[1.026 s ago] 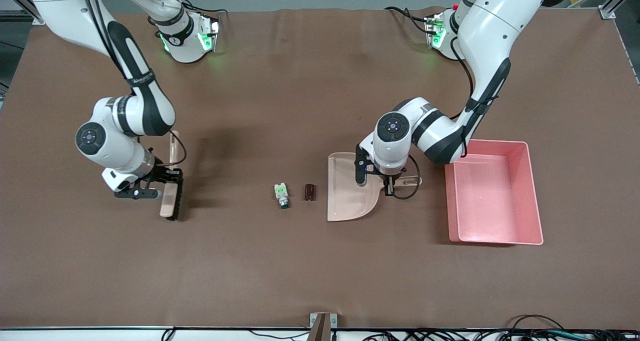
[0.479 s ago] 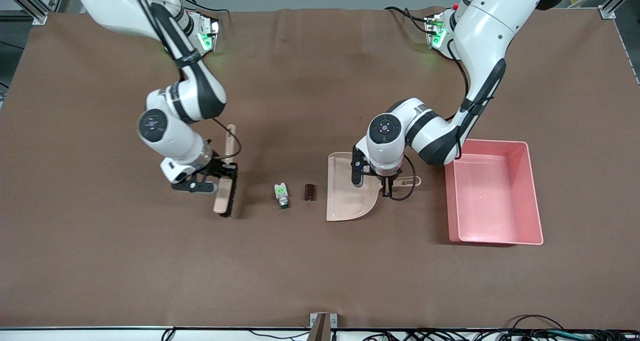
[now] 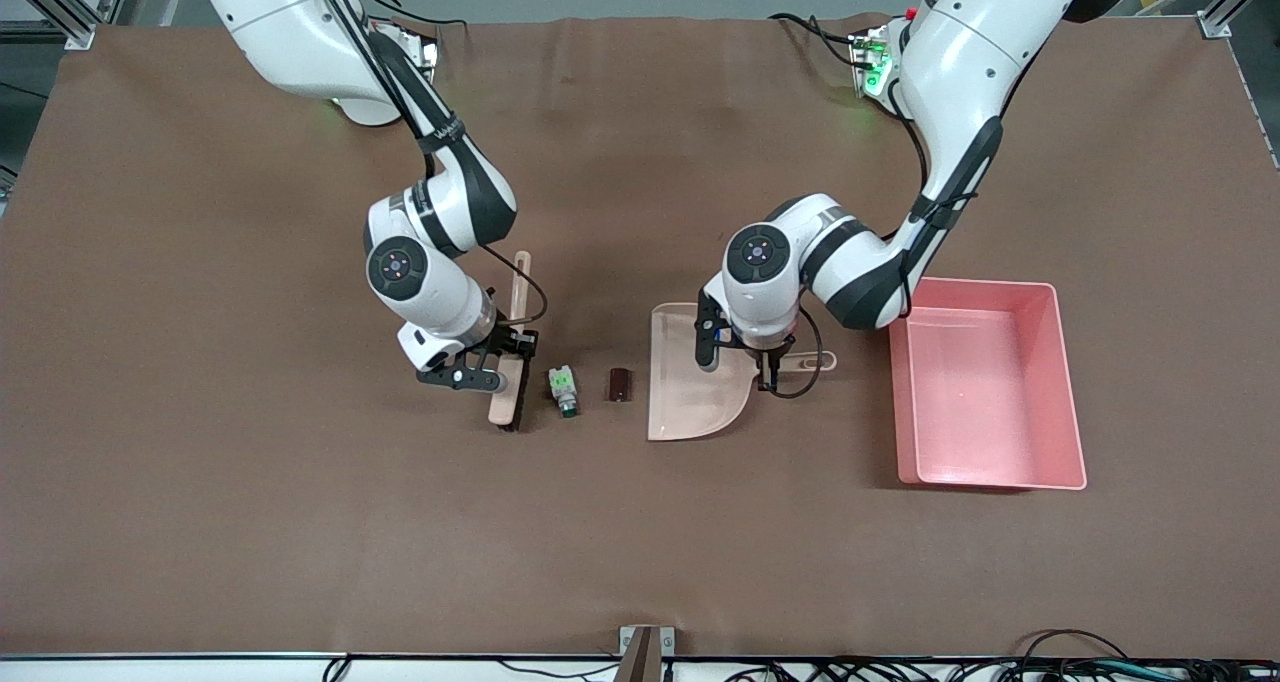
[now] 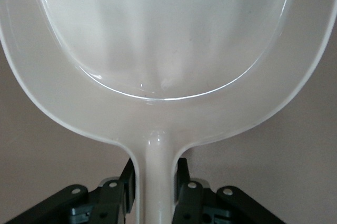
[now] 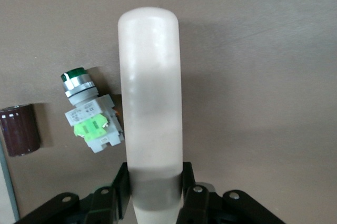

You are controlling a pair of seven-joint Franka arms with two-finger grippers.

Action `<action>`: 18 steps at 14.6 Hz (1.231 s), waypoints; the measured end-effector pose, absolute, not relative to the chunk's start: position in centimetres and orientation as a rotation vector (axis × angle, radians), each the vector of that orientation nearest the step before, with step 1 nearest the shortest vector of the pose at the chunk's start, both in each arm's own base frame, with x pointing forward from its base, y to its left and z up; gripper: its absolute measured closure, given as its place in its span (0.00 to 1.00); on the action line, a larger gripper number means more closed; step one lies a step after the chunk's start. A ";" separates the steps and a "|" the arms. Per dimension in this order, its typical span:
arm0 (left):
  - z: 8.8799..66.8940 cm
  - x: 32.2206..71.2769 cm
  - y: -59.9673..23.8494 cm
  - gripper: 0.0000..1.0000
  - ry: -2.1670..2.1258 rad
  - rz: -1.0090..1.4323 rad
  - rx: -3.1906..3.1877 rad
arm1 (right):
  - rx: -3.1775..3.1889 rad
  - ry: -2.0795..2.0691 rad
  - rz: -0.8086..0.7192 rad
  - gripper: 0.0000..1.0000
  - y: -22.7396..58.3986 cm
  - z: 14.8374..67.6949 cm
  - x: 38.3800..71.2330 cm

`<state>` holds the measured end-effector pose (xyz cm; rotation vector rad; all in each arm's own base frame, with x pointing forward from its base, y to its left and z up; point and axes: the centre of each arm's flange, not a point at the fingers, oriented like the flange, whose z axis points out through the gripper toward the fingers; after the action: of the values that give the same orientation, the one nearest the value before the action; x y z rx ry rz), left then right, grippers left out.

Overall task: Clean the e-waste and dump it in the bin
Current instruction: 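Lift the brush with the right gripper and move it toward the switch, then sweep the capacitor into the dustpan with the brush in the right gripper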

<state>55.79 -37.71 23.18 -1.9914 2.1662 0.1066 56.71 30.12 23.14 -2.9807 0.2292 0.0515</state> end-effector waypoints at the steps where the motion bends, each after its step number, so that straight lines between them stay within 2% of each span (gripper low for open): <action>1: 23.2 55.8 -38.0 0.67 2.168 0.107 -1.988 | -2.980 0.231 0.054 0.58 30.7 22.9 56.7; 18: 22.7 54.9 -40.2 0.67 2.124 0.091 -2.039 | -2.962 0.250 0.044 0.58 37.9 22.4 55.8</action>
<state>54.95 -40.16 22.71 -2.0391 2.1241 0.0913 55.80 37.94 22.36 -2.9616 0.2497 0.0444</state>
